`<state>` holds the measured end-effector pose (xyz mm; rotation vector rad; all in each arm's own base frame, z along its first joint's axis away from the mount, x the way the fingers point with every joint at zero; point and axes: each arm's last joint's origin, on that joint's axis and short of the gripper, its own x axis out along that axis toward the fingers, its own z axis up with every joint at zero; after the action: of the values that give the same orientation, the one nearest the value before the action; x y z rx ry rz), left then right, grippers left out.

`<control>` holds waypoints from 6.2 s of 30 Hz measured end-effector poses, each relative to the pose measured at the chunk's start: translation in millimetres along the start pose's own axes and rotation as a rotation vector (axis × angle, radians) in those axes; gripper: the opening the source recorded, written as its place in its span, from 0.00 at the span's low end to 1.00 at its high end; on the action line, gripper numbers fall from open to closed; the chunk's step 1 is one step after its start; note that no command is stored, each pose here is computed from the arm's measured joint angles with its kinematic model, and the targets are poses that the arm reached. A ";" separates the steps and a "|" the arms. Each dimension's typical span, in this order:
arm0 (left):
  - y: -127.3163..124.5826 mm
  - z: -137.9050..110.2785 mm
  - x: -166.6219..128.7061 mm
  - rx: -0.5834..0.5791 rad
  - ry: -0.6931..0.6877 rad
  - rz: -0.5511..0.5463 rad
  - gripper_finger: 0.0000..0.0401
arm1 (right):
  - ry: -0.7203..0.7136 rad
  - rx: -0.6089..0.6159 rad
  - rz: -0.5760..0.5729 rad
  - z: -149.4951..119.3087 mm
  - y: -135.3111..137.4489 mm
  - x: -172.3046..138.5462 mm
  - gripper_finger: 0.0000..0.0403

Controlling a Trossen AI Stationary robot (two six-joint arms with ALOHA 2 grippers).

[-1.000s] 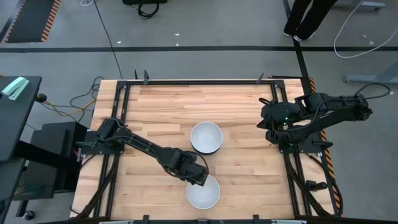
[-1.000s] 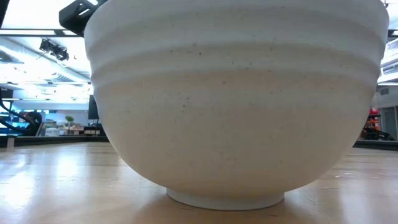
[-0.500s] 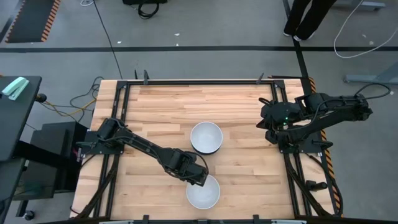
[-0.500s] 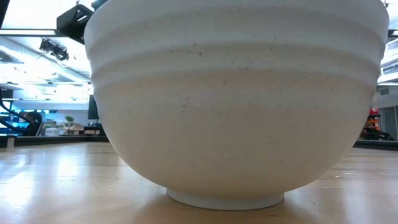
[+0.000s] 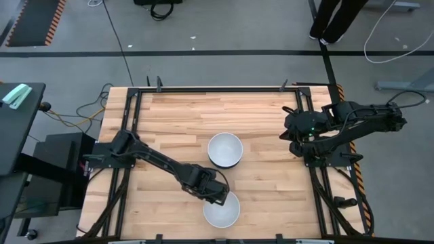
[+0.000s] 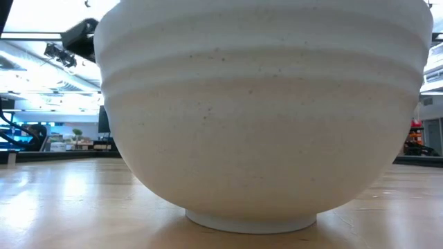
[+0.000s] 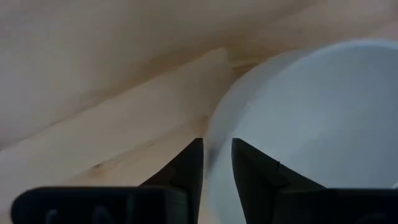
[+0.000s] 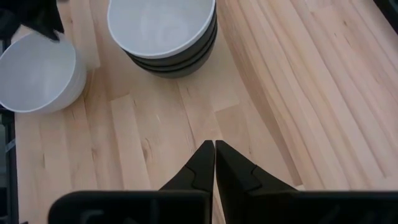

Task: Nest bowls inside each other
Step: Stack the bottom white bowl on top of the top white bowl

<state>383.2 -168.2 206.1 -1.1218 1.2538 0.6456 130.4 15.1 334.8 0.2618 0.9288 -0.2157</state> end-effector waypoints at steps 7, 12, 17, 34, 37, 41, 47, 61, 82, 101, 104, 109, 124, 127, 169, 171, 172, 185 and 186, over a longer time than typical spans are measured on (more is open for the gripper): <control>-4.0 0.2 11.9 0.004 0.014 -0.019 0.21 | -0.009 0.002 0.004 1.1 0.5 0.0 0.06; -4.8 0.7 17.6 0.002 0.008 -0.018 0.21 | -0.009 0.002 0.005 1.6 0.8 0.5 0.06; -3.4 1.5 29.7 -0.003 0.007 0.009 0.16 | -0.010 0.002 0.005 1.6 0.9 0.5 0.06; -6.2 2.3 32.6 -0.011 -0.015 -0.005 0.02 | -0.014 0.002 0.006 2.0 1.0 0.5 0.06; -11.6 3.0 26.9 0.019 -0.015 -0.025 0.03 | -0.014 0.001 0.007 2.0 1.0 0.5 0.06; -20.5 5.8 12.4 0.050 -0.022 -0.039 0.03 | -0.014 0.001 0.007 2.0 1.0 0.4 0.06; -35.8 14.8 -30.9 0.122 -0.069 -0.030 0.03 | -0.015 -0.003 0.007 2.0 1.0 0.4 0.06; -22.3 78.7 -148.2 0.178 -0.213 0.116 0.02 | -0.015 -0.017 0.006 2.0 1.0 0.4 0.06; 17.6 198.7 -159.3 0.161 -0.188 0.156 0.02 | -0.007 -0.025 0.003 1.3 0.7 0.5 0.06; 12.2 215.3 -111.0 0.216 -0.057 0.212 0.02 | -0.005 -0.026 0.002 1.1 0.6 0.7 0.06; 12.3 215.3 -111.0 0.208 -0.058 0.212 0.02 | -0.005 -0.026 0.002 1.1 0.6 0.7 0.06; 16.8 214.2 -93.1 0.192 -0.015 0.267 0.02 | -0.005 -0.026 0.002 1.1 0.6 0.7 0.06; 9.3 213.7 -75.8 0.214 -0.016 0.158 0.03 | -0.006 -0.026 0.003 1.1 0.6 0.6 0.06; 6.1 214.4 -81.0 0.233 -0.037 0.132 0.08 | -0.007 -0.026 0.003 1.2 0.7 0.6 0.06; -2.3 183.1 -139.2 0.247 -0.186 -0.012 0.15 | -0.043 -0.034 0.019 4.9 2.5 0.8 0.06; -3.5 181.2 -136.8 0.249 -0.182 -0.006 0.07 | -0.043 -0.038 0.019 4.9 2.5 0.8 0.06; -3.8 180.8 -136.1 0.248 -0.184 -0.003 0.04 | -0.043 -0.038 0.019 4.9 2.5 0.8 0.06; -6.4 186.8 -111.4 0.213 -0.164 0.056 0.02 | -0.043 -0.035 0.019 5.0 2.5 0.9 0.06; -6.8 187.3 -108.9 0.213 -0.157 0.057 0.03 | -0.043 -0.035 0.019 5.0 2.5 0.9 0.06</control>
<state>437.8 20.2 298.4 -0.8460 1.1924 0.6145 135.5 15.8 337.2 0.2333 0.8863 -0.1867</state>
